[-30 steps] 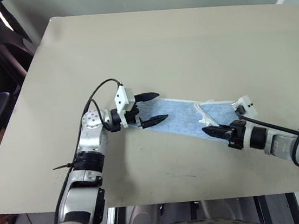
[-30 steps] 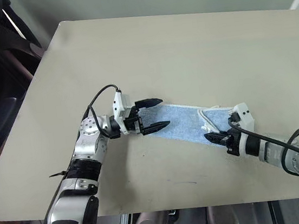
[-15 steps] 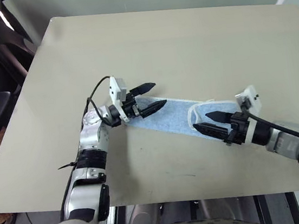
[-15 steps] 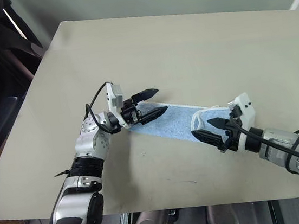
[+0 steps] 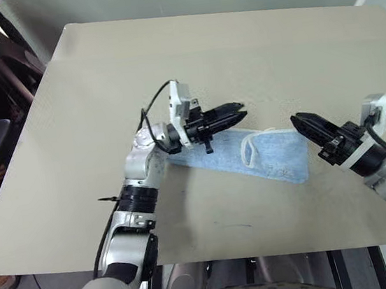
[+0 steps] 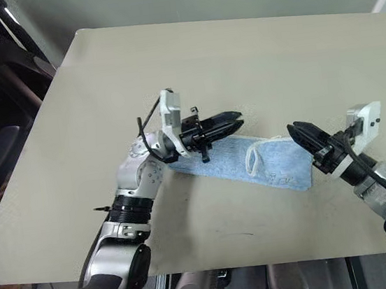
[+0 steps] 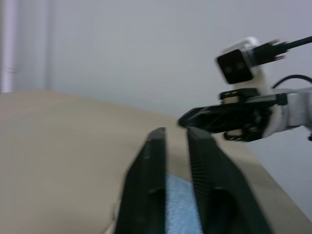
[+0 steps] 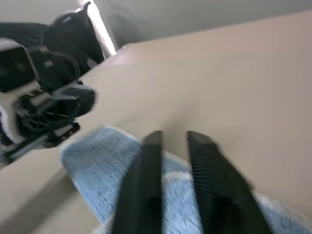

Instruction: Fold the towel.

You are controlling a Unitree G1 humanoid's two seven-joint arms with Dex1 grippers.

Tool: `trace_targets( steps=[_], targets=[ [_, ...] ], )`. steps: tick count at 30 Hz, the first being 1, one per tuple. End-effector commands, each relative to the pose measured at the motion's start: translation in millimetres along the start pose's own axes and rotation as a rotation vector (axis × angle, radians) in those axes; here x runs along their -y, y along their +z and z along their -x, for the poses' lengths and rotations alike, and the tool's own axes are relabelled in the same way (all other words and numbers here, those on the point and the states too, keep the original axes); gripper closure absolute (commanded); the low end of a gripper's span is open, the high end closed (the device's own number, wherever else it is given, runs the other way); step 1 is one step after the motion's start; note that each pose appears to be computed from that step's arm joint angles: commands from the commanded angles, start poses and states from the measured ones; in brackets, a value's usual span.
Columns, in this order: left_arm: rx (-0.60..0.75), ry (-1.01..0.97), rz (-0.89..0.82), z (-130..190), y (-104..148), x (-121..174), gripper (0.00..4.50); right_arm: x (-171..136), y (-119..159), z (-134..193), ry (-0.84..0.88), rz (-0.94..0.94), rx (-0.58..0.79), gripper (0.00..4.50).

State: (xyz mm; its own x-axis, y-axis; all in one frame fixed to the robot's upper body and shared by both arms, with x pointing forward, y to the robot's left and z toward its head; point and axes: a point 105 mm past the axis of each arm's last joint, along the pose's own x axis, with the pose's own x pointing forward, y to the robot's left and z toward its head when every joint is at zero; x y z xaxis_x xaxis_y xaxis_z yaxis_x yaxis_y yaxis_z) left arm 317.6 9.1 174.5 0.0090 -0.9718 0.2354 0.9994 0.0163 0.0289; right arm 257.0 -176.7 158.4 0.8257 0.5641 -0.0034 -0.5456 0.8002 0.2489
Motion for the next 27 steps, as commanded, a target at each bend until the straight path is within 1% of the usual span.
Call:
trace_targets(
  steps=[1,4,8,14,19,23,27],
  targets=[
    [-0.060,-0.086,-0.037,-16.1,-10.9,9.5,4.49,1.2,-14.0,-5.2,0.009,0.036,-0.019,4.48],
    [-0.128,-0.145,-0.060,-22.3,-29.4,18.1,4.49,8.8,-28.1,-17.0,-0.003,0.010,-0.018,4.48],
    [-0.180,-0.156,-0.068,-26.0,-45.4,19.5,4.49,17.6,-37.8,-30.6,-0.019,0.041,-0.033,4.48],
    [-0.278,-0.150,-0.072,-19.3,-68.0,19.2,4.49,31.7,-50.2,-33.2,-0.075,0.088,-0.075,4.48],
    [-0.423,-0.164,-0.113,-5.5,-91.0,20.9,4.49,26.4,-64.0,-34.9,-0.056,0.095,-0.102,4.48],
    [-0.466,-0.160,-0.110,-1.6,-97.4,20.0,4.49,20.9,-75.9,-41.7,-0.037,0.125,-0.134,4.48],
    [-0.498,-0.149,-0.115,1.4,-101.6,17.4,4.49,17.9,-79.8,-49.6,-0.033,0.131,-0.137,4.48]
  ],
)
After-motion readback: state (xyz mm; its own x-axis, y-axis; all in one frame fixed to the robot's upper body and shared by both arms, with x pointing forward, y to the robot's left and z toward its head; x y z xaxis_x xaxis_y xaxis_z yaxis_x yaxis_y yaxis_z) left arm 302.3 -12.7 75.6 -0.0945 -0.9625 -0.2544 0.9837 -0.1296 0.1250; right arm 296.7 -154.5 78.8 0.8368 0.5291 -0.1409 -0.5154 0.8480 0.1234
